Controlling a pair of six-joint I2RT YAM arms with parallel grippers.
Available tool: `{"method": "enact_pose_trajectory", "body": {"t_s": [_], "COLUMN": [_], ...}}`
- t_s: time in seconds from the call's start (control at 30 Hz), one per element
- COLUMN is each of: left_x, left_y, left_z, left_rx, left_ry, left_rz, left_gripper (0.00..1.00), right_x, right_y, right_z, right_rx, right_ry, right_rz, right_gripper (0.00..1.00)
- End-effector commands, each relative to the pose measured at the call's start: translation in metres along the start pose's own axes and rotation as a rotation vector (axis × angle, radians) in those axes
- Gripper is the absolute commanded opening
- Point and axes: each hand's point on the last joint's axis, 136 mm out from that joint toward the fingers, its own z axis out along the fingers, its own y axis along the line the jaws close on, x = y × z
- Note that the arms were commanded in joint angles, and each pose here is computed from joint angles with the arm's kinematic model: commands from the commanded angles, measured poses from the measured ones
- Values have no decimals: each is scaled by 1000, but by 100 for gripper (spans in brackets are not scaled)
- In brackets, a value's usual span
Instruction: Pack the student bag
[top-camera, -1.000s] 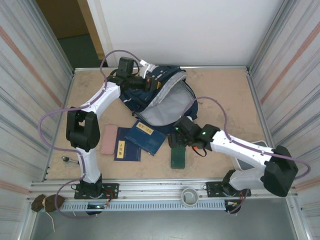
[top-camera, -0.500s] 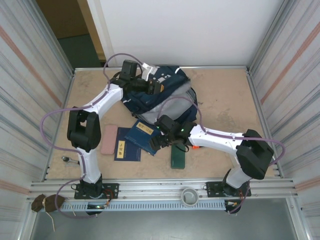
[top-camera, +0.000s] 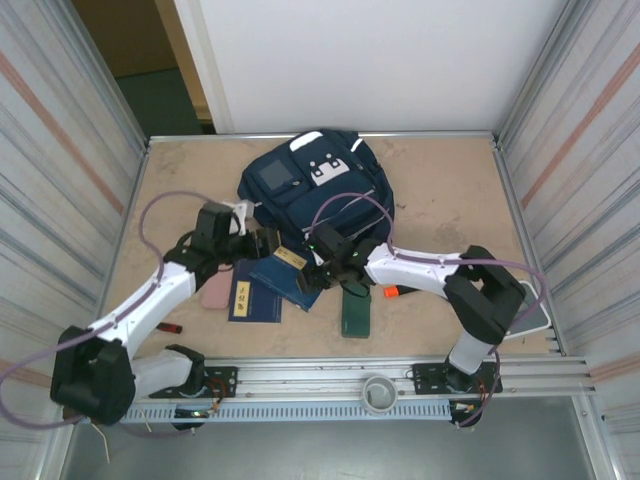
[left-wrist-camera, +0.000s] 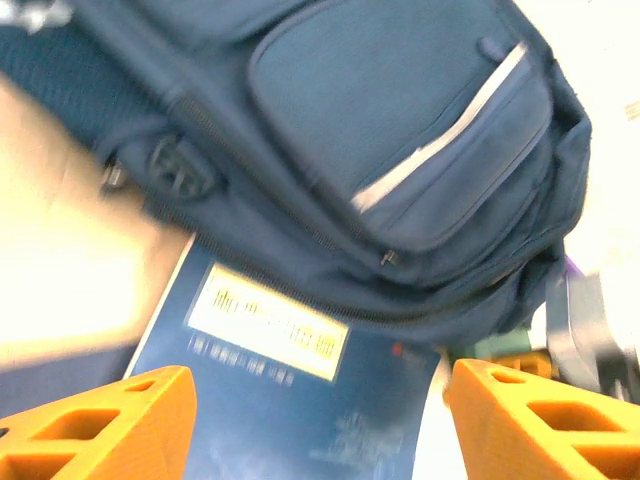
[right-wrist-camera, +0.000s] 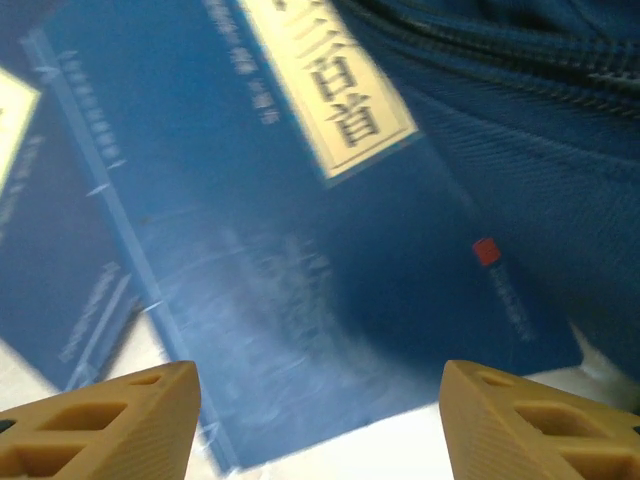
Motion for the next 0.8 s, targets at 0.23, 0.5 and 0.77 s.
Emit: {"method": "enact_pose_trajectory", "body": {"t_s": [0.23, 0.5, 0.77], "left_x": [76, 77, 86], "left_y": [24, 47, 53], "left_z": [17, 12, 4], "left_rx": [-14, -102, -141], "left_ry": [172, 162, 177], "left_rz": [-189, -191, -199], "left_gripper": [65, 64, 65], "right_x": [3, 20, -12], "right_y": [-7, 68, 5], "right_z": [27, -3, -1], "right_rx": [57, -247, -24], "right_ry": [52, 102, 20], "right_rz": [30, 19, 91], "right_gripper": [65, 56, 70]}}
